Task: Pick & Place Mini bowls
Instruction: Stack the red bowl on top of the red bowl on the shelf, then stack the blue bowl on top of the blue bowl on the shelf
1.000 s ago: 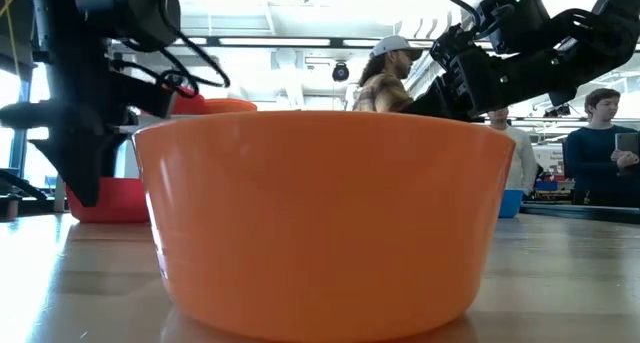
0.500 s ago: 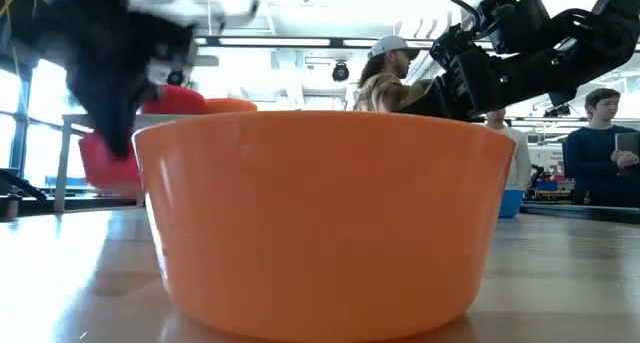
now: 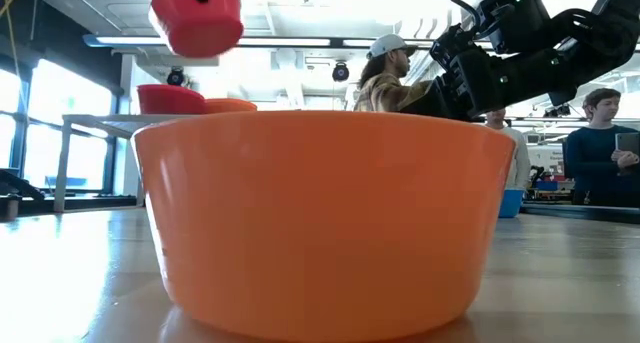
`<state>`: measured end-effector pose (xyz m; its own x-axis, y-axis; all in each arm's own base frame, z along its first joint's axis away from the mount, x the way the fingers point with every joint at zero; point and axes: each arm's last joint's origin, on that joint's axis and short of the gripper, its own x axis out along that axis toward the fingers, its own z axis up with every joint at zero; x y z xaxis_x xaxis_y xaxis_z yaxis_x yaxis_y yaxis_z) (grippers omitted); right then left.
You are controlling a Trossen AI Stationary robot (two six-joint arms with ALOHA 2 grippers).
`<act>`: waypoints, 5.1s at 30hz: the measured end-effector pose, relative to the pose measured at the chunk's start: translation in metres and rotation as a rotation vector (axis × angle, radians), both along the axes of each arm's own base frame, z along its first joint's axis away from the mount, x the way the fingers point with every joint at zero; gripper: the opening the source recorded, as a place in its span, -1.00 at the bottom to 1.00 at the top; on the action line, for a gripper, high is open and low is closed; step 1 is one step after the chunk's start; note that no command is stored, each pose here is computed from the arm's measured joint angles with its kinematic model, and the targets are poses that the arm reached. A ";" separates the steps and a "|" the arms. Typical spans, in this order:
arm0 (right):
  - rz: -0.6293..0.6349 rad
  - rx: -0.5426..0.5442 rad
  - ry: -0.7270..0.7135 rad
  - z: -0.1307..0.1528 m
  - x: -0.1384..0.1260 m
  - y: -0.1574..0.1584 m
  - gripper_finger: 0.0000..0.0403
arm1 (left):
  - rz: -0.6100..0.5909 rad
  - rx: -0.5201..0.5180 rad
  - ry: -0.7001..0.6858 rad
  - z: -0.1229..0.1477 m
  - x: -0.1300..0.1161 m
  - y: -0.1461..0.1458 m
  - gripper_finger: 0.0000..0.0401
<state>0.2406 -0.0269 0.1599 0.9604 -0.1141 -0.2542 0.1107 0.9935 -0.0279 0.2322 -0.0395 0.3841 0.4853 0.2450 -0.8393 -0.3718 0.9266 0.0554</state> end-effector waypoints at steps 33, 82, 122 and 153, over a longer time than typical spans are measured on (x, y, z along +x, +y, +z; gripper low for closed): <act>0.003 0.002 0.000 0.000 0.000 0.000 -1.00 | 0.452 -0.034 0.293 -0.017 -0.043 0.166 -1.00; 0.004 0.002 0.007 -0.001 0.000 0.000 -1.00 | 0.226 0.101 -0.162 0.013 -0.051 0.115 -0.93; -1.135 0.605 0.487 0.048 -0.113 -0.052 -0.30 | -0.210 0.290 -0.910 -0.146 -0.016 0.052 -0.99; -1.347 0.718 0.458 -0.009 -0.126 -0.113 -0.54 | -0.254 0.263 -0.919 -0.146 -0.016 0.050 -0.99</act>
